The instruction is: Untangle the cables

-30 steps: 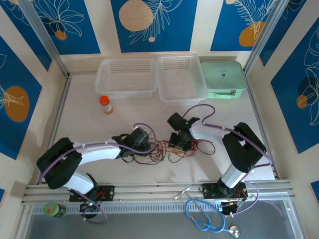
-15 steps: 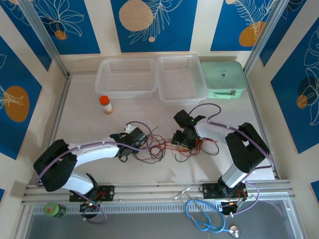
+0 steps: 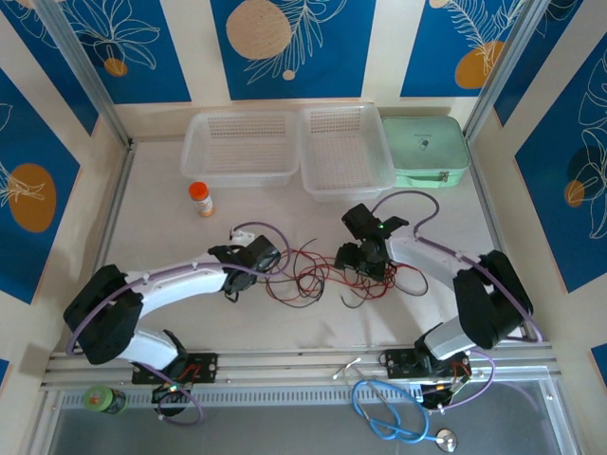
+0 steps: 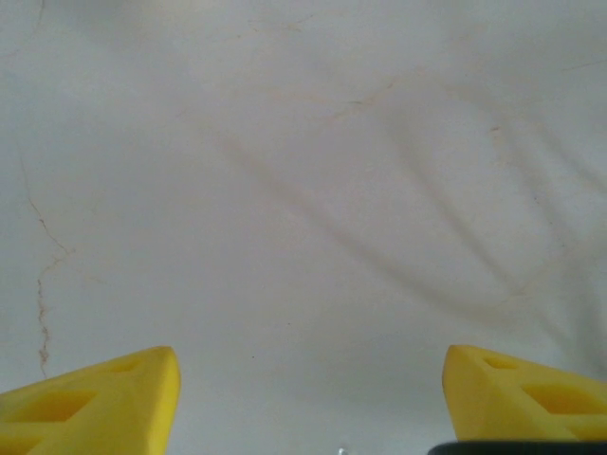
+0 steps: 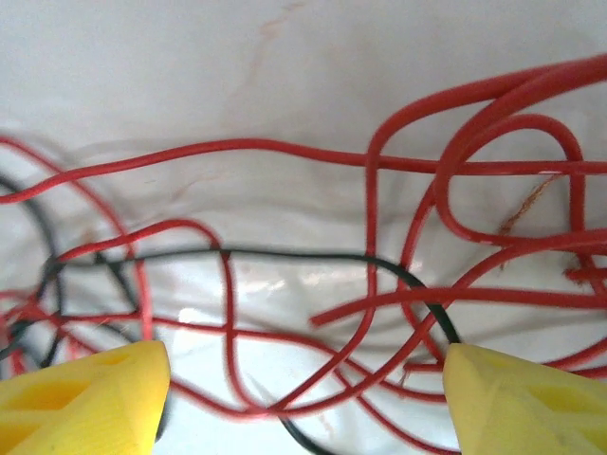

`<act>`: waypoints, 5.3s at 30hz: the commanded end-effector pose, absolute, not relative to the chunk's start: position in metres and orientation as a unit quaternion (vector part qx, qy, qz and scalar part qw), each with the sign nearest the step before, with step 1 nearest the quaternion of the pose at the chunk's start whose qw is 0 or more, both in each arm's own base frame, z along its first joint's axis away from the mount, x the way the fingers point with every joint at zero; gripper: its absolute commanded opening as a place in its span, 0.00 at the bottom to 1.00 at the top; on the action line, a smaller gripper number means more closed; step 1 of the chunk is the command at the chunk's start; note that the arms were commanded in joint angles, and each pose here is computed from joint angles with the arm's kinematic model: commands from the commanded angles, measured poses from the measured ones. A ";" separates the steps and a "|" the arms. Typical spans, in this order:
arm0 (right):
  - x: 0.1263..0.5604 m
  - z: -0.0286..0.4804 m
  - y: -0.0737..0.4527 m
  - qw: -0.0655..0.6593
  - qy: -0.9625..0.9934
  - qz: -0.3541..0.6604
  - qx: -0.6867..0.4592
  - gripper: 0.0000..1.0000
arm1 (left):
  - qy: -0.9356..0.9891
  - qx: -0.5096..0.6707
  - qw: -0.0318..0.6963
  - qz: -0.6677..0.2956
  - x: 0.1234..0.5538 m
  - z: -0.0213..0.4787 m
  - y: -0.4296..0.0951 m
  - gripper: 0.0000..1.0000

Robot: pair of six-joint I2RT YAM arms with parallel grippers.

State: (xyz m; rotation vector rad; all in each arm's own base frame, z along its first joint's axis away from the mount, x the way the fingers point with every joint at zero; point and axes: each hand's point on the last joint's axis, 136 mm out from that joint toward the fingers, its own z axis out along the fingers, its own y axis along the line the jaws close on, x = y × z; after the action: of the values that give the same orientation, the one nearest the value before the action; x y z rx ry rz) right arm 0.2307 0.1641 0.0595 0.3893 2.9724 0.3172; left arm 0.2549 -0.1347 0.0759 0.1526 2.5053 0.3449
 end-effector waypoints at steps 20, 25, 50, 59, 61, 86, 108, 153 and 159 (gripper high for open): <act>0.192 0.070 0.092 0.060 0.969 0.060 0.232 0.63 | 0.952 0.219 0.179 -0.118 0.239 0.061 -0.315 0.74; 0.196 0.040 0.086 0.043 0.963 0.049 0.260 0.58 | 0.967 0.201 0.148 -0.056 0.240 0.025 -0.301 0.73; 0.222 0.037 0.072 0.039 0.974 0.014 0.221 0.17 | 0.969 0.050 0.167 0.172 0.246 0.042 -0.122 0.78; 0.206 0.041 0.086 0.023 0.985 0.010 0.173 0.37 | 0.955 0.079 0.208 0.194 0.270 0.081 -0.126 0.80; 0.206 0.048 0.091 0.028 0.985 0.025 0.168 0.44 | 0.955 0.100 0.218 0.172 0.273 0.090 -0.134 0.80; 0.206 0.061 0.079 0.063 0.933 0.165 0.314 0.55 | 0.906 0.373 0.180 -0.089 0.246 0.111 -0.371 0.79; 0.227 0.021 0.082 0.034 0.913 0.186 0.362 0.47 | 0.858 0.457 0.177 -0.156 0.271 0.033 -0.475 0.59; 0.271 0.060 0.134 0.083 0.970 0.107 0.204 0.55 | 0.907 0.291 0.290 -0.094 0.263 0.141 -0.305 0.67; 0.285 0.041 0.146 0.067 0.976 0.105 0.181 0.55 | 0.931 0.243 0.264 -0.063 0.262 0.110 -0.283 0.66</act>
State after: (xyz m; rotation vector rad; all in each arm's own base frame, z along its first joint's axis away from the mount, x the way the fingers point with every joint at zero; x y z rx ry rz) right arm 0.2843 0.1454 0.0483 0.6038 2.9107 0.3596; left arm 0.2650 -0.3049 0.1323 0.7305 2.4306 -0.2647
